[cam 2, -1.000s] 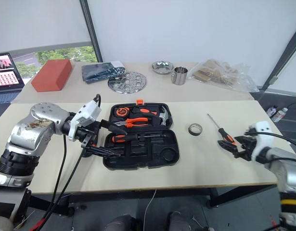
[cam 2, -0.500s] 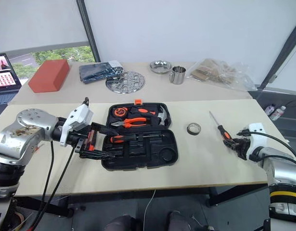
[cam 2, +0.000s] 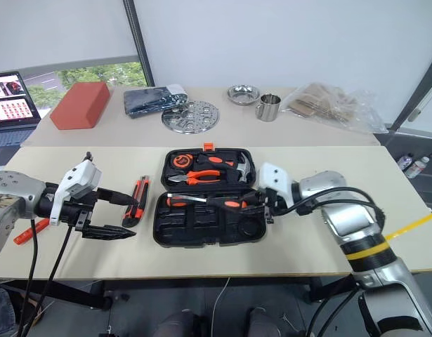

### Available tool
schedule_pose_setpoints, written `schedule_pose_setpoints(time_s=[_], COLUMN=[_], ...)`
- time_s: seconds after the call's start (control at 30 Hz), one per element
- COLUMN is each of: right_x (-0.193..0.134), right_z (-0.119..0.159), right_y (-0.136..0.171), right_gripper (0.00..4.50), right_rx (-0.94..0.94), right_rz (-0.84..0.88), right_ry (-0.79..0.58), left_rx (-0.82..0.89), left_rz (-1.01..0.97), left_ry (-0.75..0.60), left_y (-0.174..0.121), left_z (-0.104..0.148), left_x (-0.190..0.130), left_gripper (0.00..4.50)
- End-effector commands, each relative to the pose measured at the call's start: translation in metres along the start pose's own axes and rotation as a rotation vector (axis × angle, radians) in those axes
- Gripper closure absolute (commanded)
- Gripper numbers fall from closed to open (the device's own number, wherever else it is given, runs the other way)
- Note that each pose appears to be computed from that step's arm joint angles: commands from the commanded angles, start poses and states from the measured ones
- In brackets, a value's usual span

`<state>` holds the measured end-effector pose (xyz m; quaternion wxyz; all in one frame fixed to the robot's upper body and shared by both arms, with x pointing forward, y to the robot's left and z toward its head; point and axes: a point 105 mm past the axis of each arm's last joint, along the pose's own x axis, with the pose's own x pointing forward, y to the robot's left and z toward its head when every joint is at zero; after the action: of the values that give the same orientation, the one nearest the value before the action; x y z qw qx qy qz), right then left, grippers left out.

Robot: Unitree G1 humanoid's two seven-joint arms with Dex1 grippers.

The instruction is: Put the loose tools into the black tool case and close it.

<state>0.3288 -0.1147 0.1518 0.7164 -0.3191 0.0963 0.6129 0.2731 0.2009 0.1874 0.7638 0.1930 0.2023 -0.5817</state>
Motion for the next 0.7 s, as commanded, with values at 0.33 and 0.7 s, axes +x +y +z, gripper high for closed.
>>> schedule_pose_setpoints(time_s=[0.33,0.7], right_x=[-0.002,0.021], right_z=[0.012,0.04], right_y=[-0.028,-0.029], right_gripper=[0.35,2.87], right_rx=[-0.108,0.04], right_rz=[-0.105,-0.134], right_ry=[-0.031,-0.157], left_rx=[0.046,0.06], left_rz=[0.046,0.041], left_ry=[-0.028,-0.038], left_y=[0.003,0.01], left_z=[0.013,0.015], left_x=[-0.004,0.004], left_gripper=[0.0,0.0])
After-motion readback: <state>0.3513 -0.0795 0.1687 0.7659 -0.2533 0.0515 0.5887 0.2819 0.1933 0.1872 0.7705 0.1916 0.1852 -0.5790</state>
